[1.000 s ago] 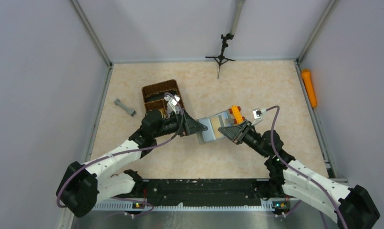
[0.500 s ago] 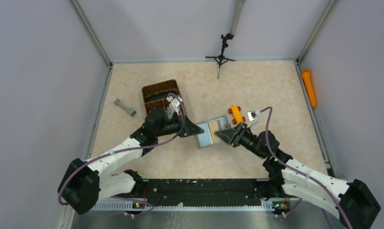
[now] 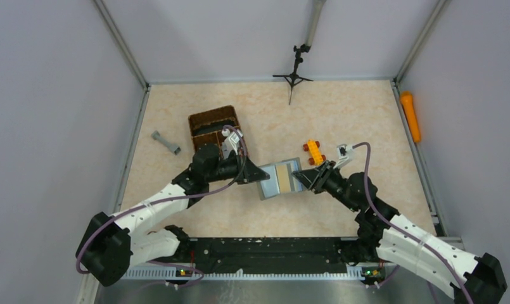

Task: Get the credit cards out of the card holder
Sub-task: Remove the credit card from the card holder.

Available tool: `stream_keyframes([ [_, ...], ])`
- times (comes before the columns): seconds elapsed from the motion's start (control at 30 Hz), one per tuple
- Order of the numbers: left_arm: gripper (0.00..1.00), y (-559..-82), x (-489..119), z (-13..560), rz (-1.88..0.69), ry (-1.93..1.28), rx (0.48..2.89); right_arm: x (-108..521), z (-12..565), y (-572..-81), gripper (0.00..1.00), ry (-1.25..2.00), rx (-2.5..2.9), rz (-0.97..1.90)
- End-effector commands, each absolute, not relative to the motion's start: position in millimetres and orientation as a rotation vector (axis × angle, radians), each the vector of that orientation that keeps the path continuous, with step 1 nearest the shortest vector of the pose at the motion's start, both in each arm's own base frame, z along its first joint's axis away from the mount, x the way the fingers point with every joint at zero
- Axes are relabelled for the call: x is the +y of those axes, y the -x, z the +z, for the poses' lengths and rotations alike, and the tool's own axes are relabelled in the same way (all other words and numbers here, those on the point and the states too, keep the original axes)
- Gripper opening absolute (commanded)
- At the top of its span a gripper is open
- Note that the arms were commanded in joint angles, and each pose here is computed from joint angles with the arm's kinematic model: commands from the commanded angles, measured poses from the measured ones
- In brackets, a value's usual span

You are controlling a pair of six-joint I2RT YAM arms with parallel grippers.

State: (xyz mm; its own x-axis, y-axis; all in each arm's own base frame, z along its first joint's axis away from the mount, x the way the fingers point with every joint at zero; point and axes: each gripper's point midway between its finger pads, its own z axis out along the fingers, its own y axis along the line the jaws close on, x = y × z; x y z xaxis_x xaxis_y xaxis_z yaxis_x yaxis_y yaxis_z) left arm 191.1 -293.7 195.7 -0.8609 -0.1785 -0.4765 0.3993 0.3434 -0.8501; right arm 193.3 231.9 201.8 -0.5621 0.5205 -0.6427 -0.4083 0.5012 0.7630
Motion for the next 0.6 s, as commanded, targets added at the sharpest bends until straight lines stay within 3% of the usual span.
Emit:
stream_keyframes([
  [0.0,0.0,-191.4,-293.8,208.6,-1.553,-0.24,2.038,232.3,206.7,-195.3,0.28,-0.102,1.798,1.209],
  [0.27,0.0,-194.9,-292.9,200.2,-1.536,-0.24,2.058,224.8,207.0,-198.0,0.27,-0.122,1.796,1.164],
  [0.37,0.0,-198.9,-289.6,195.0,-1.509,-0.223,2.074,224.3,205.9,-196.3,0.37,-0.107,1.8,1.16],
  [0.57,0.0,-200.3,-289.5,197.7,-1.533,-0.209,2.07,236.0,210.3,-184.1,0.66,0.03,1.781,1.218],
])
